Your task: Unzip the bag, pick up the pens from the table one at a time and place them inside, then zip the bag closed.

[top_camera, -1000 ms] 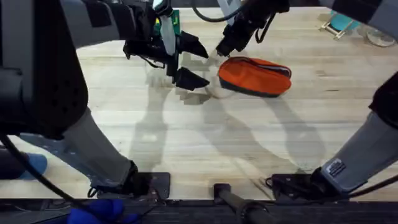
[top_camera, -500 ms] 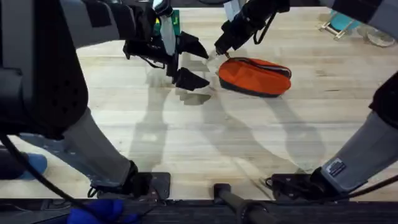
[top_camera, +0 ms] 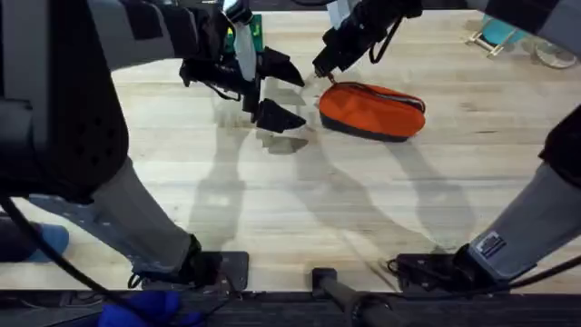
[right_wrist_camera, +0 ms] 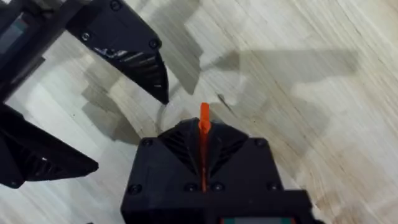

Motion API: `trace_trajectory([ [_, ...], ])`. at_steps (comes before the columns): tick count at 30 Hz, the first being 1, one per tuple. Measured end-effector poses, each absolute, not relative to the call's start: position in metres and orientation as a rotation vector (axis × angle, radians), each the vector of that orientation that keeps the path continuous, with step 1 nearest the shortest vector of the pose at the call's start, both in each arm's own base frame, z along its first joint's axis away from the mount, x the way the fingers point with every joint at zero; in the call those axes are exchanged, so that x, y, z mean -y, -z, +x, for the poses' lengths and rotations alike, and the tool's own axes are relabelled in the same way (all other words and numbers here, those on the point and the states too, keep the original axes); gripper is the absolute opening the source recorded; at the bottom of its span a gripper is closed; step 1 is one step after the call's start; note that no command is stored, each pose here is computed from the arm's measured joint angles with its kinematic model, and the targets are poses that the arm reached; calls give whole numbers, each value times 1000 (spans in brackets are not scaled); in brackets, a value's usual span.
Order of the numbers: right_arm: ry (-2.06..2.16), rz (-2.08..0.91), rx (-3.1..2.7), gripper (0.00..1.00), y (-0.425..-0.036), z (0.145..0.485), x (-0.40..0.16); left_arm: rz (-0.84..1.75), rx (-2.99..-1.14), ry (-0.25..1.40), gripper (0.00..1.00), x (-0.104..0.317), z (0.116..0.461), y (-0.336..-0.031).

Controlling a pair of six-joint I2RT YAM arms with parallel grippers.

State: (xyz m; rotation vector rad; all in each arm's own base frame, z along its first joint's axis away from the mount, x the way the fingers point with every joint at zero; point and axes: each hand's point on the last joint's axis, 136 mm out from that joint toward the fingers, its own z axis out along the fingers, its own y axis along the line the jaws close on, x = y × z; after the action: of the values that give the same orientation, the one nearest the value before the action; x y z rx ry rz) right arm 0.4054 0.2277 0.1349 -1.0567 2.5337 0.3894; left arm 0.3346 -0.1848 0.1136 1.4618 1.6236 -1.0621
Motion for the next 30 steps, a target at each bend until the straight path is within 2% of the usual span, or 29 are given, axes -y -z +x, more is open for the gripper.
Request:
trace_trajectory([
  [21,-377,-1105,-2501,33,-144,401,-226,1466,-1616,1050,997,185,337,-113],
  [30,-377,-1104,-2500,33,-144,402,-226,1458,-1643,1078,997,185,342,-87],
])
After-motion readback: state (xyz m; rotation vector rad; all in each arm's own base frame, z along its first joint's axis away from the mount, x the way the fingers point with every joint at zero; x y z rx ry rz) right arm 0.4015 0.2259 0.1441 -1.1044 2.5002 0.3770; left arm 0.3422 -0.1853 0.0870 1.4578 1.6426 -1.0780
